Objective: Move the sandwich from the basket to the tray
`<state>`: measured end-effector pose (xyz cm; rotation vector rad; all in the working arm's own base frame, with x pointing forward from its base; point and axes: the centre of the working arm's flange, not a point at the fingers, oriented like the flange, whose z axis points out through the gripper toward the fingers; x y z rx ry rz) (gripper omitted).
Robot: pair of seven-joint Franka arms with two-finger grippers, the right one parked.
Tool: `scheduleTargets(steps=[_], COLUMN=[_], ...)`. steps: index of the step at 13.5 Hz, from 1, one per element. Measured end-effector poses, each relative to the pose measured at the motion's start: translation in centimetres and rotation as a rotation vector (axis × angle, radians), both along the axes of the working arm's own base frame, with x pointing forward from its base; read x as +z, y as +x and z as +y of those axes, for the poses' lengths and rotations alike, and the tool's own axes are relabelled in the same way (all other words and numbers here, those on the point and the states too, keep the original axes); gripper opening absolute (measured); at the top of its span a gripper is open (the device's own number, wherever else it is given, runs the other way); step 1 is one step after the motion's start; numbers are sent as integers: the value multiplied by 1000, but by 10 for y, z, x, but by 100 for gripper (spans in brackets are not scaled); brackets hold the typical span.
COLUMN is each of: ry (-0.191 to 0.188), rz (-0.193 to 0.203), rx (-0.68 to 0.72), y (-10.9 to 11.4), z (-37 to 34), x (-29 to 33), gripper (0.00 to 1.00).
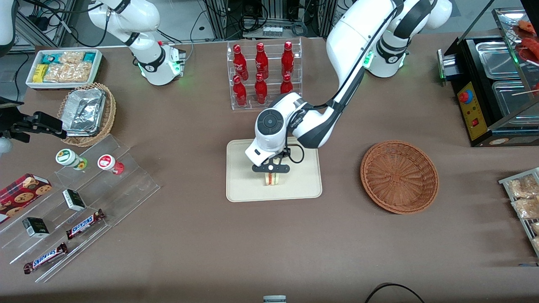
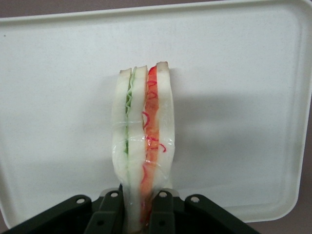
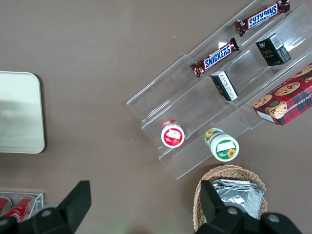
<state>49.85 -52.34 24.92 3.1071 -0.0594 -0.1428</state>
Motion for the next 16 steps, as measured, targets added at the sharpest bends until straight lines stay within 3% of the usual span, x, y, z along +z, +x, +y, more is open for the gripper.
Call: scheduleTargets(steps=[16], ry=[-3], rz=[-3], rx=[41], y=[-5], z=[-9], x=[-4], gripper=[17])
